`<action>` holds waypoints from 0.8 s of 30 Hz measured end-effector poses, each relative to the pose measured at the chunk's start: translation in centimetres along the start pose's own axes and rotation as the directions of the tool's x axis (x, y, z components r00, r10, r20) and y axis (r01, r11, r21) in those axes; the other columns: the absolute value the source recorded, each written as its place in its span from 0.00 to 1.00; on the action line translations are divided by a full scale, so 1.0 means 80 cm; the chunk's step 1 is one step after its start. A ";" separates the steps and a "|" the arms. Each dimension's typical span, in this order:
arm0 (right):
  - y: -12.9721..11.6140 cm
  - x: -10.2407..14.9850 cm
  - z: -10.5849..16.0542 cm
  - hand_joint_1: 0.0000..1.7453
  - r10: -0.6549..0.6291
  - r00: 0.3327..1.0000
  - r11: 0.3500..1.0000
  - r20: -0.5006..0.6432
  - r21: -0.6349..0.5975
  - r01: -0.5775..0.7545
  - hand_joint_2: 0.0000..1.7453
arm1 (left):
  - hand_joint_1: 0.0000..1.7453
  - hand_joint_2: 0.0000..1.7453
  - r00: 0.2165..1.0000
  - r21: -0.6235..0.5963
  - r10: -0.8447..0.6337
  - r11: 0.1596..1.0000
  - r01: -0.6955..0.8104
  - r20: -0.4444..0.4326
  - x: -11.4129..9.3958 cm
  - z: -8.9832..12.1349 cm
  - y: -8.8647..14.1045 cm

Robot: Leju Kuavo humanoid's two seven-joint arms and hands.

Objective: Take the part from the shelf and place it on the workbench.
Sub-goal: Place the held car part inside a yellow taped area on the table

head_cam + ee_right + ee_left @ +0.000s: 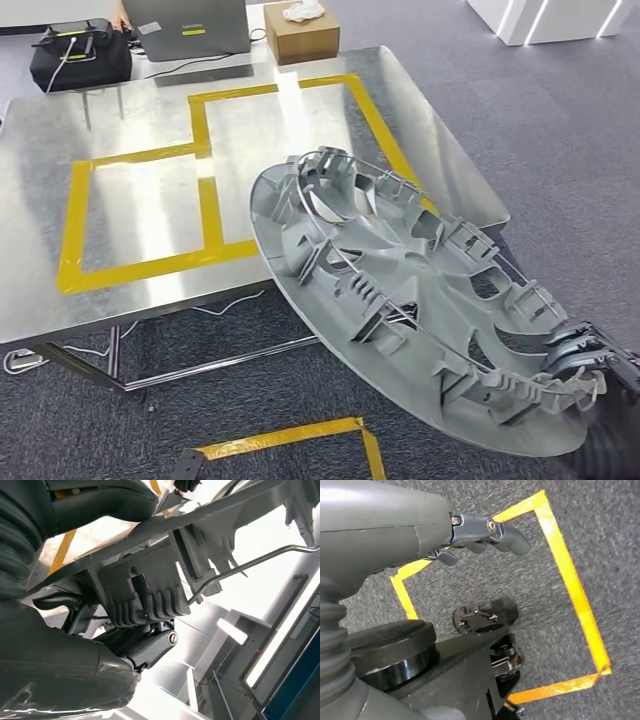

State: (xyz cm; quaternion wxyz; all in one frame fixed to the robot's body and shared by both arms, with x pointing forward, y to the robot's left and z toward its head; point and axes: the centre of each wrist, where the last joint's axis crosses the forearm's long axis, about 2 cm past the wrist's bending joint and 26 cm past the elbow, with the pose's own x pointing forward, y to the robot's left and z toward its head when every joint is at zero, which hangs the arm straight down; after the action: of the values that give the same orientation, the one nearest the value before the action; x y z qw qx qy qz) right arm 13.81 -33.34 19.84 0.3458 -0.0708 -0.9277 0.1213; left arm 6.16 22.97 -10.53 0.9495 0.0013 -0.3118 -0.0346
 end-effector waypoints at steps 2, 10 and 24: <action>0.001 -0.001 0.000 1.00 -0.002 1.000 1.000 -0.002 0.001 0.002 1.00 | 0.00 1.00 1.000 -0.002 0.004 1.000 -0.004 0.005 0.000 0.000 0.000; 0.003 -0.001 0.001 1.00 -0.001 1.000 1.000 -0.002 0.001 0.001 1.00 | 0.00 1.00 1.000 -0.001 0.013 1.000 -0.013 0.028 0.006 -0.004 0.003; 0.003 -0.001 0.003 1.00 0.004 1.000 1.000 0.001 0.001 -0.004 1.00 | 0.00 1.00 1.000 0.003 0.005 1.000 -0.005 0.025 0.007 -0.004 0.005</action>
State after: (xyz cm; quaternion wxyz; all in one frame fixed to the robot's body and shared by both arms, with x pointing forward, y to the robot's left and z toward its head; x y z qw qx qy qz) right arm 13.74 -33.14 19.52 0.3450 -0.0725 -0.9277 0.1226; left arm 6.84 23.32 -10.47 0.9456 0.0013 -0.3238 -0.0318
